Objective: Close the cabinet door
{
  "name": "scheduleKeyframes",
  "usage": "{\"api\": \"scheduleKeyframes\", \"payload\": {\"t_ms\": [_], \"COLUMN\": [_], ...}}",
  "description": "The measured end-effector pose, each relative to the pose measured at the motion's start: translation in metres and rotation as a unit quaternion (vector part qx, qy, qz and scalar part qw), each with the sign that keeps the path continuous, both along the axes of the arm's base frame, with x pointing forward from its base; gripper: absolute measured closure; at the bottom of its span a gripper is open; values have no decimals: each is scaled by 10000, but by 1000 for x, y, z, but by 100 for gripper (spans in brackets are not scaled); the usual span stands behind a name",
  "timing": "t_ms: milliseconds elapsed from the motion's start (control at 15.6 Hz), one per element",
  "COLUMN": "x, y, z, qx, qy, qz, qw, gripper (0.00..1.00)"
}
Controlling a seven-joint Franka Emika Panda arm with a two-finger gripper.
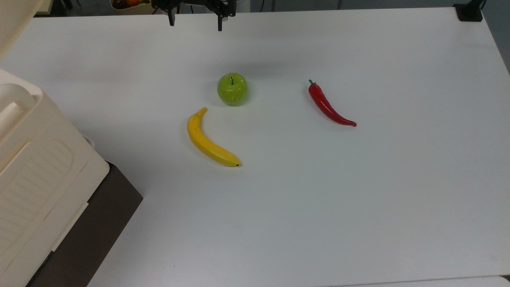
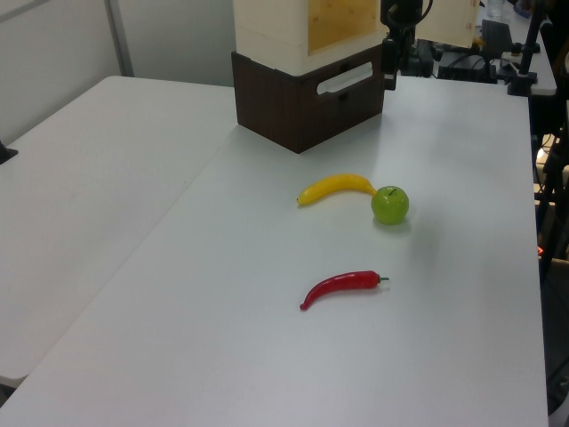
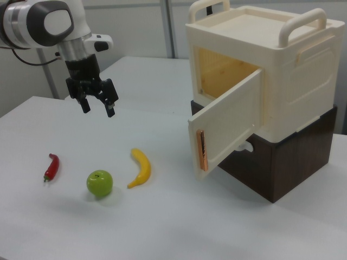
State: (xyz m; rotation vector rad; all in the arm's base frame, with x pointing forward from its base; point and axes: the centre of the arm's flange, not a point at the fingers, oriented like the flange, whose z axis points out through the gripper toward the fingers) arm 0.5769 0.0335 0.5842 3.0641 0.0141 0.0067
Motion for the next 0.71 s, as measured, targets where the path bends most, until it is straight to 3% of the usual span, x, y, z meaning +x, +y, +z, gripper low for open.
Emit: {"api": "scheduleKeyframes", "payload": {"t_ms": [706], "x": [0], "y": [-2], "z": [0], "qx": [-1], "qy": [0], "qz": [-18], "qw": [10000], "gripper": [0]}}
